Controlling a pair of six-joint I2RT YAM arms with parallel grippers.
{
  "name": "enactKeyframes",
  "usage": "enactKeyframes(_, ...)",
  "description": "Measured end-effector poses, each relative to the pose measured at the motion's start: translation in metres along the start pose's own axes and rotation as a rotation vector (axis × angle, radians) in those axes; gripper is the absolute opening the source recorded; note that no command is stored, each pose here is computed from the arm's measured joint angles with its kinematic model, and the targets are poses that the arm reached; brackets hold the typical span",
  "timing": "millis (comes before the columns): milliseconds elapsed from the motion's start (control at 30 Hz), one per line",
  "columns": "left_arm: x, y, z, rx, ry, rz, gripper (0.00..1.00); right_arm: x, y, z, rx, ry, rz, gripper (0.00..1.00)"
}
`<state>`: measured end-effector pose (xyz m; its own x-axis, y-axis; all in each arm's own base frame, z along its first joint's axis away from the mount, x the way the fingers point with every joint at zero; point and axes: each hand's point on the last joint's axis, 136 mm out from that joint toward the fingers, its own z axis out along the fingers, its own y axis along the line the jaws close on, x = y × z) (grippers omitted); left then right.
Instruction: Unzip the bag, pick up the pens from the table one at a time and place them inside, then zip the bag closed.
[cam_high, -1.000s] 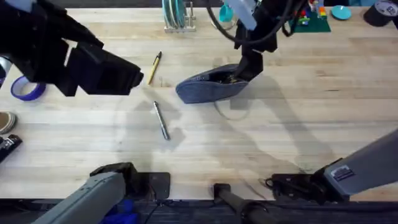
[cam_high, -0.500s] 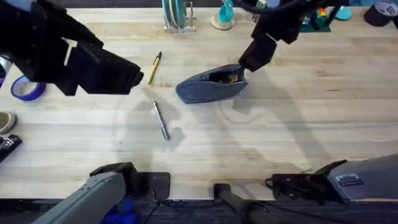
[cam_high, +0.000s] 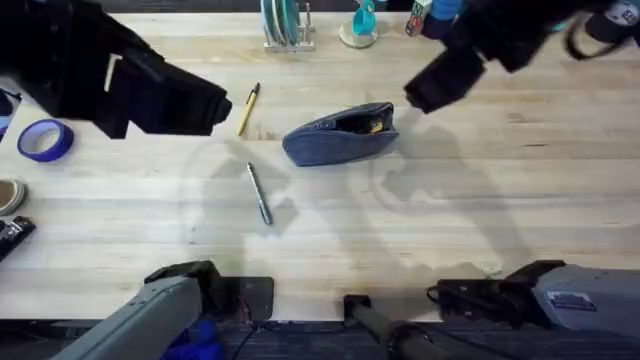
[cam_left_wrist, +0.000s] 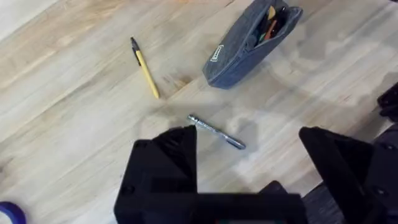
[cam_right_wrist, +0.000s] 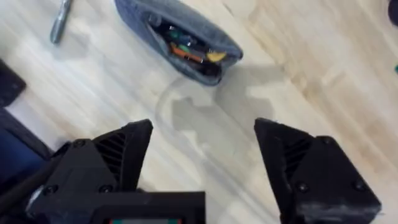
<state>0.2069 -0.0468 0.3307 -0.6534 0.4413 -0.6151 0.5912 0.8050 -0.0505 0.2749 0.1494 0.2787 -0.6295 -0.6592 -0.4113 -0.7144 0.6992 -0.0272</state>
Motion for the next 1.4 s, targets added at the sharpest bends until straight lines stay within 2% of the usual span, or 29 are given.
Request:
enactKeyframes(200,-0.002,0.005,0.0,-0.023,-0.005,-0.044,0.995,0.021,0.009,-0.015,-0.009,0.037,0.068,0.996)
enactKeyframes(500,0.008,0.043,-0.005,-0.243,0.044,-0.286,0.996,0.022,0.008,-0.014,-0.006,0.044,0.099,0.996)
enactKeyframes(533,0.006,0.054,-0.008,-0.296,0.032,-0.322,0.996,0.022,0.008,-0.014,-0.003,0.045,0.099,0.996)
enactKeyframes(667,0.006,0.062,-0.002,-0.306,0.05,-0.355,0.995,0.022,0.008,-0.014,-0.004,0.047,0.099,0.996)
enactKeyframes(800,0.001,0.081,0.017,-0.294,0.087,-0.382,0.995,0.023,0.008,-0.014,-0.004,0.048,0.1,0.995)
enactKeyframes(1067,-0.001,0.12,0.074,-0.24,0.196,-0.407,0.996,0.023,0.008,-0.014,-0.004,0.048,0.103,0.995)
enactKeyframes(1400,0.001,0.151,0.141,-0.193,0.294,-0.37,0.995,0.023,0.008,-0.014,-0.004,0.048,0.106,0.995)
